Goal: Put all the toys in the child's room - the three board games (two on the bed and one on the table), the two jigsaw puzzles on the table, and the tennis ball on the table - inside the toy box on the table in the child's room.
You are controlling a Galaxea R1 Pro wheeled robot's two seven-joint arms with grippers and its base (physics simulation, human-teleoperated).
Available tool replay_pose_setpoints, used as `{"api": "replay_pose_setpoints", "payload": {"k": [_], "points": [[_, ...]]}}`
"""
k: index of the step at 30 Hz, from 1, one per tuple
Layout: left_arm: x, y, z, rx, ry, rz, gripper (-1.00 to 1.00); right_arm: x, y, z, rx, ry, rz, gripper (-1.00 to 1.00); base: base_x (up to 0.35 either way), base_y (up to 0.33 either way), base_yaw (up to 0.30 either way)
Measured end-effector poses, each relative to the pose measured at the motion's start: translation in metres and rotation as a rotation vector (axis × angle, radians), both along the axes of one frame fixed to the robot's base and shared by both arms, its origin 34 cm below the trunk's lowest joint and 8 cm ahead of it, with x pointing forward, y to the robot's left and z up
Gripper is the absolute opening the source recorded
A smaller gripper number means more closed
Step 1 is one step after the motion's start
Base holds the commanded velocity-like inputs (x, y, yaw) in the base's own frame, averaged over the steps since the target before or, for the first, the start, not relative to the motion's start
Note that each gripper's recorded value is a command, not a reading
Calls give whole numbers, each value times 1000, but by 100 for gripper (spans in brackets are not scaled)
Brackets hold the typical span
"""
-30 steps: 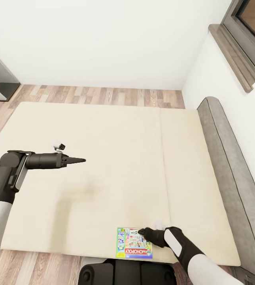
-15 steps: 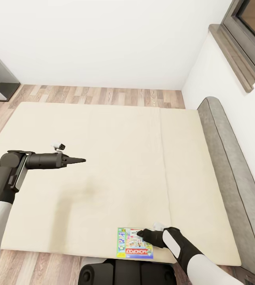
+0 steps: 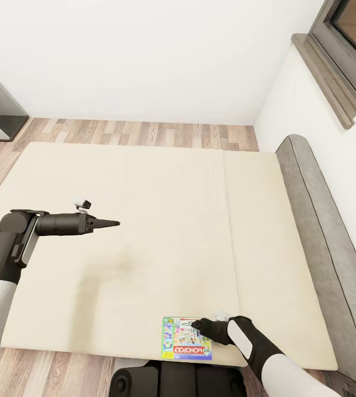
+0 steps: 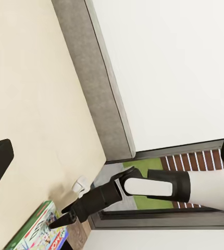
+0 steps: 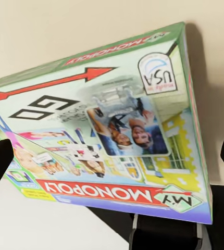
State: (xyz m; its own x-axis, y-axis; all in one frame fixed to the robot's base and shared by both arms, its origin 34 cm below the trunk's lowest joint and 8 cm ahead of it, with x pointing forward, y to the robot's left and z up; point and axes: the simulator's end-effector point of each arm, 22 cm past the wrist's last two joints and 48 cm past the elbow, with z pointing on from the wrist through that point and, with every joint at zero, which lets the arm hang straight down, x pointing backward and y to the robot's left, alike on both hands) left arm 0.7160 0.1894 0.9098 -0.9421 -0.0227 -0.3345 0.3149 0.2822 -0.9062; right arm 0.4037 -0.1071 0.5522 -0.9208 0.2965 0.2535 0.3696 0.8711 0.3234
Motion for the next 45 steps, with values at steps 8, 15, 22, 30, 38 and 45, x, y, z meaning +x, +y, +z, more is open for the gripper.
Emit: {"api": "replay_pose_setpoints", "payload": {"k": [8, 15, 22, 30, 38, 45], "points": [[0, 0, 0, 0, 0, 1, 100, 2, -1, -1, -3, -7, -3, 100, 0, 0, 0], [0, 0, 0, 1, 0, 0, 100, 13, -14, -5, -29, -59, -15, 100, 0, 0, 0], [0, 0, 0, 1, 0, 0, 100, 18, -9, -2, 4, -81, -25, 100, 0, 0, 0], [0, 0, 0, 1, 0, 0, 100, 19, -8, -2, 14, -87, -28, 100, 0, 20, 0], [0, 0, 0, 1, 0, 0, 100, 19, -7, -2, 14, -88, -27, 100, 0, 4, 0], [0, 0, 0, 1, 0, 1, 100, 19, -7, -2, 14, -88, -27, 100, 0, 14, 0]]}}
